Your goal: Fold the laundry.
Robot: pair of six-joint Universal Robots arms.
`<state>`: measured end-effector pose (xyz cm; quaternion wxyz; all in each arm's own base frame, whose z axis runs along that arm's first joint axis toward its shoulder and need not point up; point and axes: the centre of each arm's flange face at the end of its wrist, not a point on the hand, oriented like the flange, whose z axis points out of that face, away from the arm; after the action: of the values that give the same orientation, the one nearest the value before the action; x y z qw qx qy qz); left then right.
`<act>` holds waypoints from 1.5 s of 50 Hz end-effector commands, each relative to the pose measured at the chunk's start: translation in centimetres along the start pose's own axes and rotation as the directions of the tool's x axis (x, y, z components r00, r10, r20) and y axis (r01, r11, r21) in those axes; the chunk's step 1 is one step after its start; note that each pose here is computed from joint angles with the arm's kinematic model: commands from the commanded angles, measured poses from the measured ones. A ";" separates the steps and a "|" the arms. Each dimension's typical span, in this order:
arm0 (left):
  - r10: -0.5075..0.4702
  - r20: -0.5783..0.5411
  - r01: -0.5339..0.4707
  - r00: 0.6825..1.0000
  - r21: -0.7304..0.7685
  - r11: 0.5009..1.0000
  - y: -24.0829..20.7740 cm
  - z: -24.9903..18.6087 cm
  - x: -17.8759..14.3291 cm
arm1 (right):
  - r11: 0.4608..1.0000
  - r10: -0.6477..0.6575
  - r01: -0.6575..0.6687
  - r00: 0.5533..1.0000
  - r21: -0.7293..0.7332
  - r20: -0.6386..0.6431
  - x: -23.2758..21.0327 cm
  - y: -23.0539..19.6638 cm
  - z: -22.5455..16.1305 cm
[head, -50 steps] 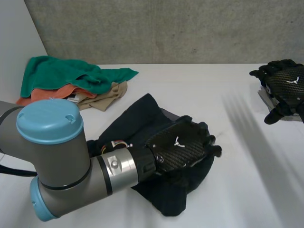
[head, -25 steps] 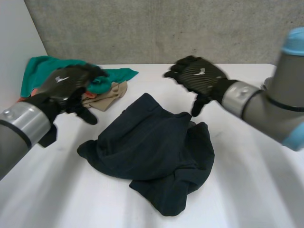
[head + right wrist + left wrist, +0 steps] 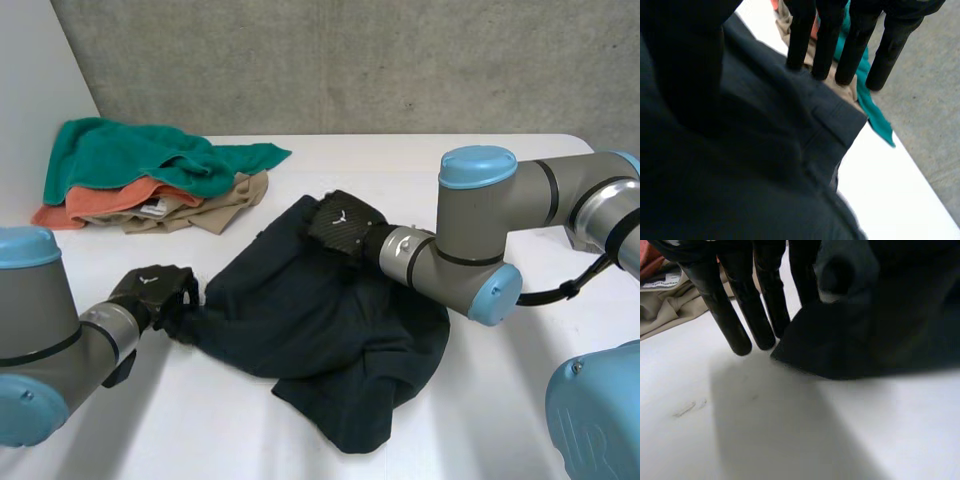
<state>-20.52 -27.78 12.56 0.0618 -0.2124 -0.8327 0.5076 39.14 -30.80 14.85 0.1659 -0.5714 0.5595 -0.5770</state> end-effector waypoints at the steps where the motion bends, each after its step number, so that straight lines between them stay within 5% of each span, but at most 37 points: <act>1: 0.025 0.039 -0.026 0.999 0.039 0.999 -1.2 0.5 -0.5 | 0.995 -0.018 0.020 1.000 -0.093 0.022 0.7 0.1 -2.0; 13: 0.079 0.033 -0.085 0.996 0.313 0.946 -8.7 -3.6 1.4 | 0.983 -0.137 0.109 0.972 -0.146 -0.193 6.0 -4.5 -9.0; 22: 0.102 0.093 -0.138 0.990 0.655 0.743 -18.4 -9.7 1.6 | 0.997 -0.051 0.069 0.898 0.024 -0.438 10.8 -12.9 -16.2; 27: 0.098 0.108 -0.146 0.989 0.703 0.696 -20.4 -10.9 1.4 | 0.992 0.011 0.051 0.875 0.115 -0.485 10.8 -16.5 -20.0; 34: 0.110 0.077 -0.133 0.991 0.658 0.741 -18.6 -10.3 2.2 | 0.996 0.046 -0.010 0.899 0.084 -0.436 8.7 -16.0 -21.1; 39: 0.134 0.031 -0.125 0.991 0.611 0.782 -16.3 -9.7 3.5 | 0.973 0.137 -0.172 0.967 -0.154 -0.213 4.6 -11.5 -19.9; 46: 0.156 -0.007 -0.134 0.988 0.481 0.866 -11.7 -7.6 4.3 | 0.919 0.133 -0.136 0.991 -0.371 -0.034 1.4 -7.0 -19.0; 62: 0.244 -0.048 -0.208 0.969 0.386 0.899 -7.8 -7.7 6.2 | 0.969 0.126 -0.184 0.943 -0.166 -0.309 7.9 -8.4 -18.1; 75: 0.271 -0.092 -0.217 0.958 0.384 0.898 -6.2 -10.4 7.7 | 0.942 0.179 -0.224 0.965 -0.249 -0.190 6.5 -4.0 -12.5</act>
<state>-26.22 -19.33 22.35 0.0945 -0.3330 -0.6796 0.6468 26.40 -28.41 28.40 0.0818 -0.4546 0.6896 -0.5578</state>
